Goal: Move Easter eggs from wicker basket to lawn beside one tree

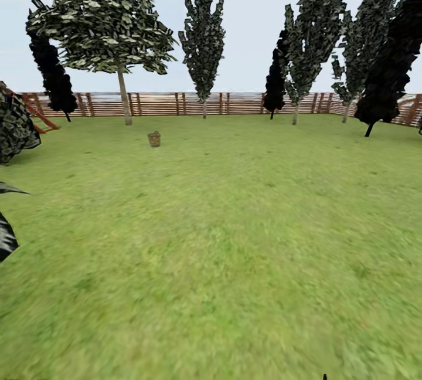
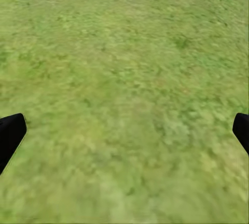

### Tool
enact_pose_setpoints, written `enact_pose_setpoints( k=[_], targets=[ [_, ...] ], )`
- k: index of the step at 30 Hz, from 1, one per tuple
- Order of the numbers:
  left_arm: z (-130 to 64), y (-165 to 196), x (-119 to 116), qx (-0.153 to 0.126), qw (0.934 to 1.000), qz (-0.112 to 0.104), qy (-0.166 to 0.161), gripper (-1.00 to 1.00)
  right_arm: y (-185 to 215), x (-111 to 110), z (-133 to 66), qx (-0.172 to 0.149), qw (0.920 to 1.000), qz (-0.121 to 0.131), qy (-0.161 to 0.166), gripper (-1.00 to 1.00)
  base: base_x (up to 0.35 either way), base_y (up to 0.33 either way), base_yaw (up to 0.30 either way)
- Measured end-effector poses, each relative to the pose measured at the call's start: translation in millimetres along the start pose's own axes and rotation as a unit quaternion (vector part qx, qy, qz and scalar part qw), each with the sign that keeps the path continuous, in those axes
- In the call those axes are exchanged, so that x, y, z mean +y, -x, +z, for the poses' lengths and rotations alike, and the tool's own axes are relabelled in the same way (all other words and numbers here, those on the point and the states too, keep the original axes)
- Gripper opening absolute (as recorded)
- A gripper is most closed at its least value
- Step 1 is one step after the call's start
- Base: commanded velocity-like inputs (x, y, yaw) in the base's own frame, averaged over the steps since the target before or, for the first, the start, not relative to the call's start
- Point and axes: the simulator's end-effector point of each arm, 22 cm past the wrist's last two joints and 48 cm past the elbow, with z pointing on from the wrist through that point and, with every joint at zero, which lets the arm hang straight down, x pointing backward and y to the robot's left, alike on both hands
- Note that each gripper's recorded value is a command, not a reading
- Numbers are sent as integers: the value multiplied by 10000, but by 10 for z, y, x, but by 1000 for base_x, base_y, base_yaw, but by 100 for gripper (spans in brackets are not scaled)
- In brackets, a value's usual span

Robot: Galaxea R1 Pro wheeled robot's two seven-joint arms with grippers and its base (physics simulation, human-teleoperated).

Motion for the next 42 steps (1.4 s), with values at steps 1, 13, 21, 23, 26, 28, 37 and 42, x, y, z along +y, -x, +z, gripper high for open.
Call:
enact_pose_setpoints(
  k=[1,13,21,23,26,28,37,42],
  targets=[
    [0,-6,-16,13,10000,67,-33,100,-3,0,-1,4,10000,-1,1,100,326,-80,127],
    [-35,-183,-158,297,9992,220,-165,100,-53,44,-31,62,9999,-44,82,100,326,-81,15],
    [-34,-182,-160,299,9992,220,-166,100,-118,37,-59,153,9998,-86,94,100,326,-81,0],
    [-34,-182,-154,298,9992,221,-162,100,-169,36,-62,266,9995,-107,93,100,326,-81,0],
    [-34,-183,-156,298,9992,220,-163,100,-203,36,-63,347,9993,-121,94,100,326,-83,0],
    [-35,-184,-157,299,9992,220,-164,100,-221,36,-64,389,9991,-128,94,100,326,-91,0],
    [-32,-179,-153,296,9992,222,-161,100,-230,32,-61,416,9990,-128,83,100,326,-97,0],
    [-31,-177,-150,294,9992,223,-160,100,-232,32,-61,421,9990,-129,81,100,326,-98,0]
  ],
)
